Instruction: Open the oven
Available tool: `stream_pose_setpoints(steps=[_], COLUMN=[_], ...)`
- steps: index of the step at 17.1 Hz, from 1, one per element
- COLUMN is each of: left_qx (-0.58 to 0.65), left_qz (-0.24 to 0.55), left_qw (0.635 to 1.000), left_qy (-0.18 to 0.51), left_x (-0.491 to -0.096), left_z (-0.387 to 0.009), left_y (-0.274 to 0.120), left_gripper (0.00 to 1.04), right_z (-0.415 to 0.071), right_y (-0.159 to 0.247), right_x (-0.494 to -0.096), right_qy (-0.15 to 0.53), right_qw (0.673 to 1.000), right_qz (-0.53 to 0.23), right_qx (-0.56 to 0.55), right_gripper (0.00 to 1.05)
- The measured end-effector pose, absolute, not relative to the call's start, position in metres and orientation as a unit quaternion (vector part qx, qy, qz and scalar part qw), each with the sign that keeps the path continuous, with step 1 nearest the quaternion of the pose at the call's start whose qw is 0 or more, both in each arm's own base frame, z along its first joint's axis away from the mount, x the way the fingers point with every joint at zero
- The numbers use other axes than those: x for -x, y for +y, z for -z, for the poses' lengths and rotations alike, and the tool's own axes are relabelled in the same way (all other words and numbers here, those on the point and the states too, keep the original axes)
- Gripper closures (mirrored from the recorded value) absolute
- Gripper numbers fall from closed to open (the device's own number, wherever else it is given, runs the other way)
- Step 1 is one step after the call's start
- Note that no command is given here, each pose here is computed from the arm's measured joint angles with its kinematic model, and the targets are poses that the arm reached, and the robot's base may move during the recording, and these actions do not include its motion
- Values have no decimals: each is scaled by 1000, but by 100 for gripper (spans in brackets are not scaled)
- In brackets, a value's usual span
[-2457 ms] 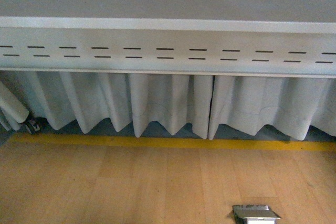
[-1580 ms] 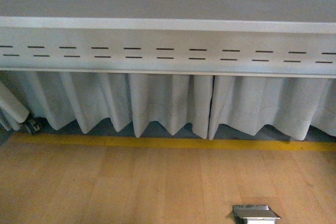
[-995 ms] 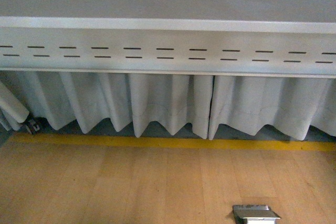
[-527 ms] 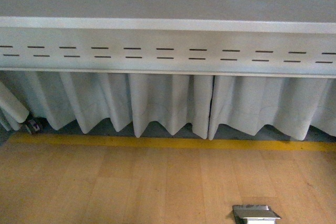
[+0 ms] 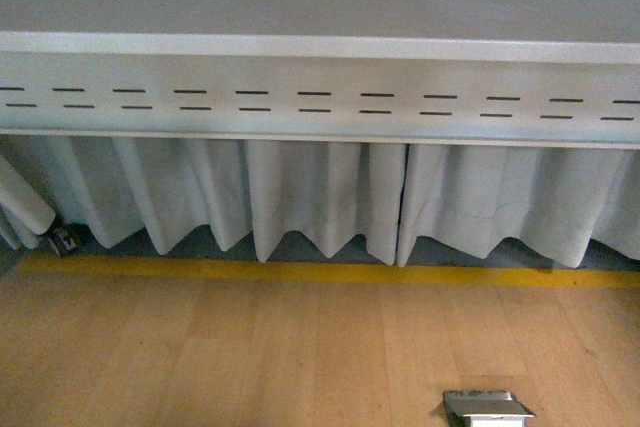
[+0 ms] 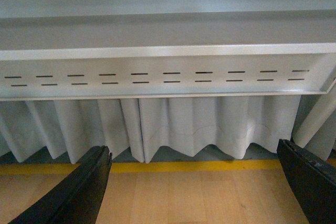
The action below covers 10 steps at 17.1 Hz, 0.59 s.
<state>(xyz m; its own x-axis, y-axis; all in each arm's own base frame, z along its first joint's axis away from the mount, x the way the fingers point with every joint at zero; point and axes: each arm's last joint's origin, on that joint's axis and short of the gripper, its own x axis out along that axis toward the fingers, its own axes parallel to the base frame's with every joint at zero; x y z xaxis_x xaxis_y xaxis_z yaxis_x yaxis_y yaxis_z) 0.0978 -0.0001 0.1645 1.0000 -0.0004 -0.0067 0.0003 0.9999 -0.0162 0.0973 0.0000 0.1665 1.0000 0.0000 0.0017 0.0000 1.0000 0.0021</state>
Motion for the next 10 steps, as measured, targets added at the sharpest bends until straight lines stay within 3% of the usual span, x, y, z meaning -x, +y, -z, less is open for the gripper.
stream_pose_setpoints(steps=[10], left_qx=[8], left_qz=[0], left_qw=[1000], left_qy=[3], left_x=[-98], left_z=[-165], left_y=[0], left_gripper=[7], right_z=[-167], right_y=[0], right_x=[-97], right_qy=[-1], right_qw=[1000], right_qz=[0], right_qx=[-1], right_gripper=[6])
